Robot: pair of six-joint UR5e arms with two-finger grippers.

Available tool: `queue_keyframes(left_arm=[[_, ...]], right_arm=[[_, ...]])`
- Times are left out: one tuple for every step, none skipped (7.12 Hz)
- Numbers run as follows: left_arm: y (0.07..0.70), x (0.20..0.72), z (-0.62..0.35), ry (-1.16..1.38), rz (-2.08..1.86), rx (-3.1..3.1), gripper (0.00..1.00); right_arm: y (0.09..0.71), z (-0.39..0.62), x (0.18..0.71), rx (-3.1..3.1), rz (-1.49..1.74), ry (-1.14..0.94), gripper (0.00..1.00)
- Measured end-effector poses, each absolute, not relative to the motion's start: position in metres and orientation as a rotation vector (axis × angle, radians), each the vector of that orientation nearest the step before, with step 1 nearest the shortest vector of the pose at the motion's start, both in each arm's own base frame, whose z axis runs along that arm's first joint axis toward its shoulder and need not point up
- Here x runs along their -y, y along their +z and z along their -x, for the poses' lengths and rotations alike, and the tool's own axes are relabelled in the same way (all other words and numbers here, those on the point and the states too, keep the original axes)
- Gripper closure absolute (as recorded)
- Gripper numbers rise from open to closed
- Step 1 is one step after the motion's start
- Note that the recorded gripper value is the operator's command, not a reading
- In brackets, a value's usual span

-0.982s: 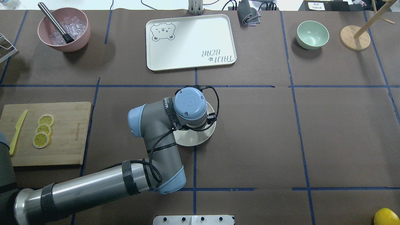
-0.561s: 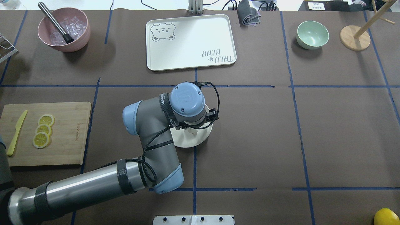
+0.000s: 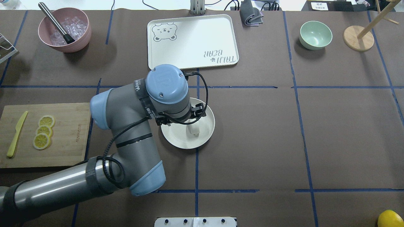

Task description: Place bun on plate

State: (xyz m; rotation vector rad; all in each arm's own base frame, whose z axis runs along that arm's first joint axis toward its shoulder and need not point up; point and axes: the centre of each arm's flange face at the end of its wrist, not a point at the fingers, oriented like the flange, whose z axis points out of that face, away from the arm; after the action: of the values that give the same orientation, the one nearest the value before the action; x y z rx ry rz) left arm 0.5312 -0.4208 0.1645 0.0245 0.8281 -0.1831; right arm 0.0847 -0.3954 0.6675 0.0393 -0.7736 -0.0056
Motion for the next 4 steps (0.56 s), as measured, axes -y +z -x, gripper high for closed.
queue_keyframes(left_arm=[[0.192, 0.426, -0.481, -0.098, -0.037, -0.81, 0.0], [0.221, 0.435, -0.424, 0.001, -0.045, -0.803, 0.0], [0.252, 0.446, -0.369, 0.092, -0.047, -0.798, 0.0], [0.289, 0.457, -0.316, 0.169, -0.048, -0.793, 0.0]], right_arm=[[0.668, -0.085, 0.396, 0.773, -0.039, -0.006, 0.0], [0.668, -0.084, 0.396, 0.772, -0.038, -0.007, 0.0], [0.668, -0.084, 0.396, 0.771, -0.037, -0.008, 0.0], [0.668, -0.084, 0.397, 0.771, -0.038, -0.01, 0.0]])
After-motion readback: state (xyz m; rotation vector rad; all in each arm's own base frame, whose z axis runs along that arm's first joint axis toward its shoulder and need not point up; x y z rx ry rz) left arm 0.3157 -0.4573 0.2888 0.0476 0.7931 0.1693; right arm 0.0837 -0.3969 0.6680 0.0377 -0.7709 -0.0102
